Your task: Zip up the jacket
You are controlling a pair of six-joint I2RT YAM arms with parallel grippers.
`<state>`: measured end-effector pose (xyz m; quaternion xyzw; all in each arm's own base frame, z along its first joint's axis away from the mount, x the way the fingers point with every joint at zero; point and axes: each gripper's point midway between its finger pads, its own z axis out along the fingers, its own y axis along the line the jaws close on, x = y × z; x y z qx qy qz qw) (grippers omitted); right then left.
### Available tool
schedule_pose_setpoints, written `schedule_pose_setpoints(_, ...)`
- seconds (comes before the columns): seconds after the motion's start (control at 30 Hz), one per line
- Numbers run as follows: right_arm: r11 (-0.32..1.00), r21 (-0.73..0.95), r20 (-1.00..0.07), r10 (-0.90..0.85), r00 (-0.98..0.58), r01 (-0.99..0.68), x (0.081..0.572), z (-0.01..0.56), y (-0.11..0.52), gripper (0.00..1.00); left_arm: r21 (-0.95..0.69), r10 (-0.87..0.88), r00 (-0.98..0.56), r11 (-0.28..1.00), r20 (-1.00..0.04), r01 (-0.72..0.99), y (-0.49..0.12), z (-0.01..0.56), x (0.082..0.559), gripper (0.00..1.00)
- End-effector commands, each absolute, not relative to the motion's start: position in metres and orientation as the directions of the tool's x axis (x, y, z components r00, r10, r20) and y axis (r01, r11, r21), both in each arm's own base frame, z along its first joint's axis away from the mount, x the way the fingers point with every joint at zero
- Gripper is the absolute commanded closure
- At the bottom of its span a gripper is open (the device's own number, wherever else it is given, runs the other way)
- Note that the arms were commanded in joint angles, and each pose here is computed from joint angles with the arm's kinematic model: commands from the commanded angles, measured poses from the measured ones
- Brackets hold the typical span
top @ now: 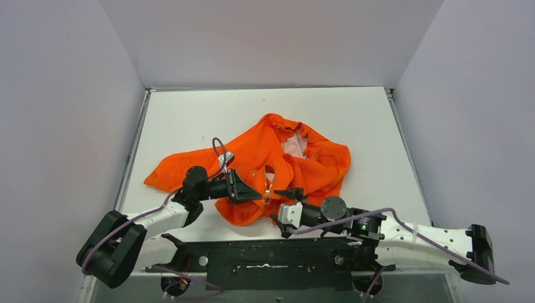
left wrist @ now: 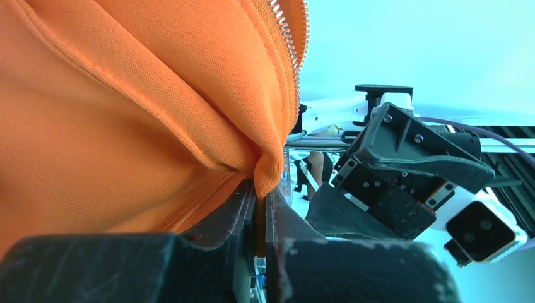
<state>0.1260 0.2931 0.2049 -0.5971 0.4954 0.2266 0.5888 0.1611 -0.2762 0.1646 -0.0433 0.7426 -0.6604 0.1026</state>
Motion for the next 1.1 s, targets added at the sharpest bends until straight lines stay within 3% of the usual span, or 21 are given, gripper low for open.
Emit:
schedule_pose_setpoints(0.0, 0.292, -0.669, -0.737, -0.378, 0.560, -0.683, 0.145, 0.242, 0.286, 0.33, -0.991, -0.162, -0.978, 0.067, -0.130, 0.120, -0.276, 0.189, 0.158, 1.00)
schedule_pose_setpoints(0.4, 0.147, -0.903, -0.406, -0.597, 0.692, -0.403, 0.128, 0.210, 0.298, 0.31, -0.992, -0.161, -0.980, 0.056, -0.119, 0.111, -0.276, 0.190, 0.157, 1.00)
schedule_pose_setpoints(0.67, 0.085, -0.951, -0.280, -0.645, 0.711, -0.298, 0.123, 0.191, 0.301, 0.31, -0.992, -0.166, -0.978, 0.049, -0.123, 0.117, -0.274, 0.192, 0.155, 1.00)
schedule_pose_setpoints(1.07, 0.159, -0.975, -0.223, -0.669, 0.709, -0.156, 0.133, 0.191, 0.303, 0.31, -0.992, -0.171, -0.977, 0.047, -0.126, 0.120, -0.273, 0.193, 0.155, 1.00)
